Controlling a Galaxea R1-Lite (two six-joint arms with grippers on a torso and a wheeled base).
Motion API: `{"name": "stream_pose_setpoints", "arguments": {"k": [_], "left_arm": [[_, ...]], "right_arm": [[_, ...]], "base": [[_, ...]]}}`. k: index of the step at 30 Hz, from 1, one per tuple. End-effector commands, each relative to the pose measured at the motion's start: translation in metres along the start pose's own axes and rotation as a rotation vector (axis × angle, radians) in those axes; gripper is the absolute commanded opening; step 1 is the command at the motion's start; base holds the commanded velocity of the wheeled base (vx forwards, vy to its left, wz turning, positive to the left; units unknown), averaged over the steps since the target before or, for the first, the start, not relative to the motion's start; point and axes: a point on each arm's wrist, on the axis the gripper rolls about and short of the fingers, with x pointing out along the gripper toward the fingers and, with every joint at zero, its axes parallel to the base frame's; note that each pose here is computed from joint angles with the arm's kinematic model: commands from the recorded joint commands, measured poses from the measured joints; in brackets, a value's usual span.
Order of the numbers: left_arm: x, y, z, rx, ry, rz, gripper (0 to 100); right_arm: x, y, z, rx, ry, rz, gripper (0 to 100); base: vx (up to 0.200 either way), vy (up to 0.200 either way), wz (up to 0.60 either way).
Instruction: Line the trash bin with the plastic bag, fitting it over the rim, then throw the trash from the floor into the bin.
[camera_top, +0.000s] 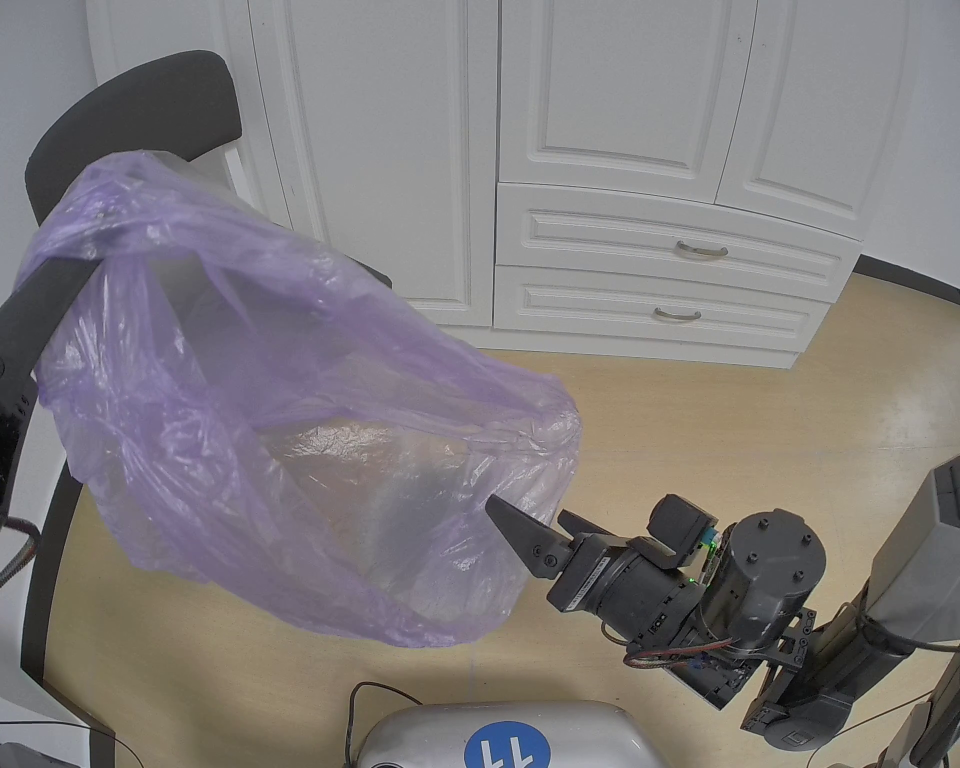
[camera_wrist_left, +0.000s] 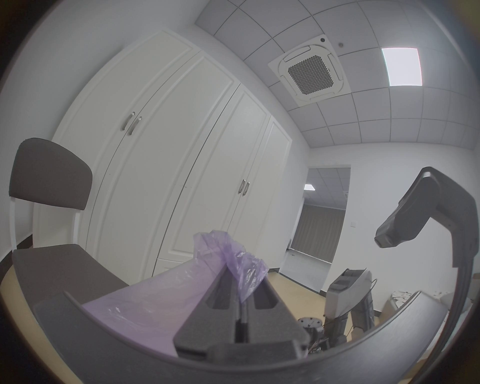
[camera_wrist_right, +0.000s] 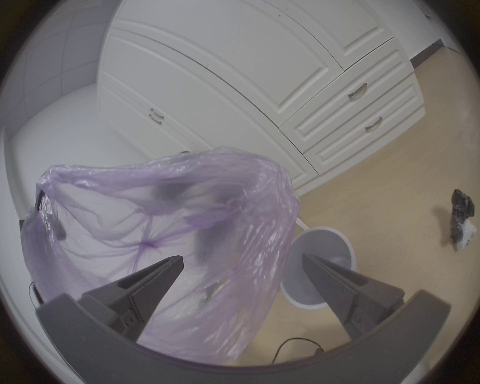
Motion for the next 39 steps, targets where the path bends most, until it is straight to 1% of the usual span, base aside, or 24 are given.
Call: {"name": "stream_pose_setpoints", "arguments": {"k": [1,5,9,13,25,39], "left_arm": [[-0.0013,-0.0029,0.0017,-0.012,-0.014,-0.021,0],[-0.0009,-0.0039,0.0017,-0.016,-0.013,-0.031,0],[-0.0017,-0.0087,0.0018,-0.036,-0.013,-0.068,0],[-0.0024,-0.0103,-0.0006,-0.043,-0.003,-0.081,0],[-0.0017,-0.0099,-0.0059,-0.04,0.018,-0.079,0],[-0.0025,-0.0099,-0.0056,-0.039,0.017,-0.079,0]], "right_arm": [[0.0036,-0.0189,-0.0224,-0.025,0.063,-0.055,100],[0.002,-0.0171,-0.0242,-0.024,0.072,-0.049,100],[0.0026,-0.0159,-0.0237,-0.021,0.068,-0.044,100],[0.0025,-0.0149,-0.0223,-0.021,0.06,-0.044,100],[0.0007,-0.0145,-0.0249,-0.03,0.073,-0.042,100],[-0.0035,-0.0146,-0.0285,-0.041,0.094,-0.044,100]], "base": [[0.0,0.0,0.0],[0.0,0.0,0.0],[0.0,0.0,0.0],[0.0,0.0,0.0],[0.0,0.0,0.0],[0.0,0.0,0.0]]}}
